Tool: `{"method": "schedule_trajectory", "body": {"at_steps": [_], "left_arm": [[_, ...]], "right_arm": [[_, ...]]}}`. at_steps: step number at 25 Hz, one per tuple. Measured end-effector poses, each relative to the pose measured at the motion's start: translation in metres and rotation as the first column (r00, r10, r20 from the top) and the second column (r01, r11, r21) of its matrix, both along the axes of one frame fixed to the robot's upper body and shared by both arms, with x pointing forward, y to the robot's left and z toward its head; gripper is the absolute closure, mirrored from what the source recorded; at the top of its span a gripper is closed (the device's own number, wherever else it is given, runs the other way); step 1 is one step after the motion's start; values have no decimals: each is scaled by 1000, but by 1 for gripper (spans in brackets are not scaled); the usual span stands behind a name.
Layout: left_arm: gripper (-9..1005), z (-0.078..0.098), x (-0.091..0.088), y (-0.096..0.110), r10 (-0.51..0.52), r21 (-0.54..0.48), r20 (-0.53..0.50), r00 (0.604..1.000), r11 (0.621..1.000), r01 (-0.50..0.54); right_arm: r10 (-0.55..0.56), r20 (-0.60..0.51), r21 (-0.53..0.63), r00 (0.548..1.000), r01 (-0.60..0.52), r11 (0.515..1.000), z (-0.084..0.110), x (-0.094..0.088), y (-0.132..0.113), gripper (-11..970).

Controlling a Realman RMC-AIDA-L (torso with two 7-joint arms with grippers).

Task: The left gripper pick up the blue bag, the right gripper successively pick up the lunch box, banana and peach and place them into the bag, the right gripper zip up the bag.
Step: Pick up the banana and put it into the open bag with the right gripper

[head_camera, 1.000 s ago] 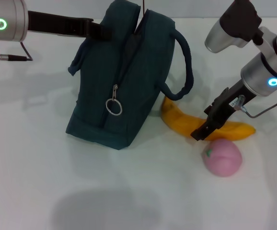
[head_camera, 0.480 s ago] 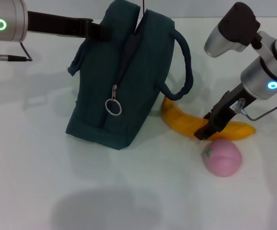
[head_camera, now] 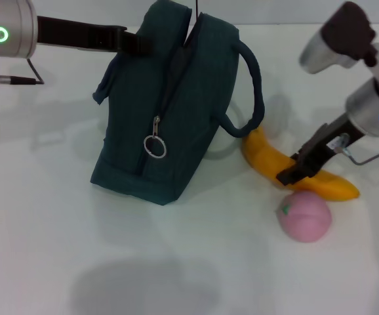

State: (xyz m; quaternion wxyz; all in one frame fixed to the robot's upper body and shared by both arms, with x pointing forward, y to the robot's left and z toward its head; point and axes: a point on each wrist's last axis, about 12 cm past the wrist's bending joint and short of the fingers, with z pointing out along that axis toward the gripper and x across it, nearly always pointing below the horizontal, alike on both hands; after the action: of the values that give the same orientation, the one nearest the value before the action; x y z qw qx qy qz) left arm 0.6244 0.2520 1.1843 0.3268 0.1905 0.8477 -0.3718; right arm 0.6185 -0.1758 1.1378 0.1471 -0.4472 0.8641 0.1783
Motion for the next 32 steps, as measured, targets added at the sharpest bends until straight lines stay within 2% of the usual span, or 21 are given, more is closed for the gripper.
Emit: {"method": "schedule_trajectory", "body": {"at_steps": [4, 9, 13, 16, 17, 19, 20, 21, 24, 25, 26, 28, 32], "left_arm": [[941, 0, 0, 0, -2, 0, 2, 1000, 1000, 2], [942, 1, 1, -1, -4, 1, 5, 1000, 1000, 4], [942, 2, 1, -1, -4, 2, 6, 1000, 1000, 4], [941, 2, 1, -1, -5, 3, 8, 1000, 1000, 5], [941, 3, 1, -1, -4, 3, 9, 1000, 1000, 4], [941, 3, 1, -1, -4, 0, 12, 1000, 1000, 4], [941, 5, 2, -1, -3, -18, 18, 1000, 1000, 4], [941, 5, 2, -1, -3, -18, 18, 1000, 1000, 4], [941, 7, 2, 1, 3, -42, 22, 1000, 999, -2], [941, 8, 2, 2, 9, -48, 23, 1000, 999, -7], [941, 9, 2, 3, 14, -53, 24, 1000, 999, -12], [941, 11, 3, 5, 25, -64, 27, 999, 998, -23], [941, 13, 4, 7, 36, -90, 31, 999, 995, -33]], "right_arm": [[-35, -12, 41, 999, 35, 999, -2, -2, -16, 542], [-109, -37, 161, 993, 114, 980, -2, -7, -49, 541], [-183, -24, 345, 983, 180, 921, 6, -17, -89, 539], [-208, 35, 546, 978, 156, 823, 20, -30, -118, 538], [-213, 101, 660, 972, 95, 745, 27, -38, -129, 538], [-238, 191, 766, 952, 6, 642, 35, -48, -140, 537], [-273, 299, 838, 915, -114, 534, 40, -57, -145, 537], [-273, 299, 838, 915, -114, 534, 40, -57, -145, 536], [-326, 423, 870, 846, -279, 406, 41, -66, -138, 535], [-365, 491, 859, 791, -369, 355, 38, -70, -128, 535], [-365, 491, 859, 791, -369, 355, 38, -70, -128, 535], [-380, 549, 832, 745, -443, 334, 35, -70, -114, 534], [-348, 616, 788, 707, -546, 285, 27, -65, -78, 533]]}}
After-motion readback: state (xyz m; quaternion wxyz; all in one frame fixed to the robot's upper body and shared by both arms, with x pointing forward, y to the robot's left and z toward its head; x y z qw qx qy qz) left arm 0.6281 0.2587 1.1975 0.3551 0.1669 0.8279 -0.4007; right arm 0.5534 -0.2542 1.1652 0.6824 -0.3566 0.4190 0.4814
